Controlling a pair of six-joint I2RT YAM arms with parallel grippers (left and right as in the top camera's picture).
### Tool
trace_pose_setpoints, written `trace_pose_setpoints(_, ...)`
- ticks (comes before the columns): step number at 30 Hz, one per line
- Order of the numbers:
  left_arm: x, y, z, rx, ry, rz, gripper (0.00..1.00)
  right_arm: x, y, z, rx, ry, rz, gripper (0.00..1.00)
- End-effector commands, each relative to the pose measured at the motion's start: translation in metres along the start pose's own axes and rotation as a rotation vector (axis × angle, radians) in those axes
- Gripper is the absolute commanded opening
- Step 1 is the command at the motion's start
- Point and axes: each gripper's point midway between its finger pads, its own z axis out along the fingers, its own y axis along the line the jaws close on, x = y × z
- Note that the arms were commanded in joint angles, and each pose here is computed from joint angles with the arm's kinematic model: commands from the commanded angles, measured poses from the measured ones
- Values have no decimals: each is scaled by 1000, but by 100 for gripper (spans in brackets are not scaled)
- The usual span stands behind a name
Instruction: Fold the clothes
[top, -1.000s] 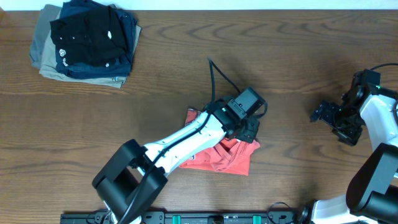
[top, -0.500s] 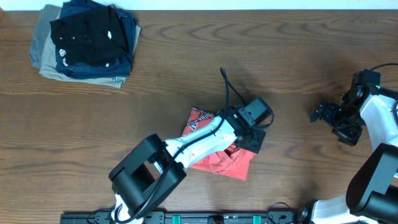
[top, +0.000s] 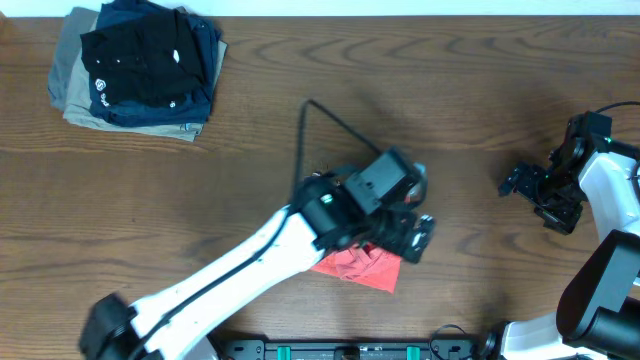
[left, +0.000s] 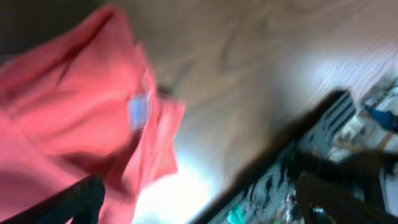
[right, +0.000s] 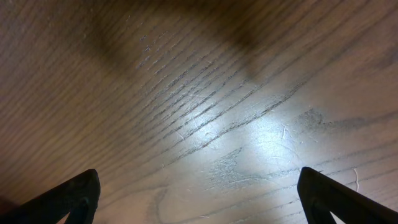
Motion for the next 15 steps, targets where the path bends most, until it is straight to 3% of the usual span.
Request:
trace_pose_setpoints(1,15,34,-9,-160,42,-13,98,-5,1,-3,-4,-12,-5,99)
trace_pose_setpoints(7,55,62,16,-253,210,-54,98,-4,1,-3,-4,-12,-5,99)
trace_pose_setpoints(15,64,66,67,-279,290,-9,99,-4,1,-3,-4,-12,-5,99)
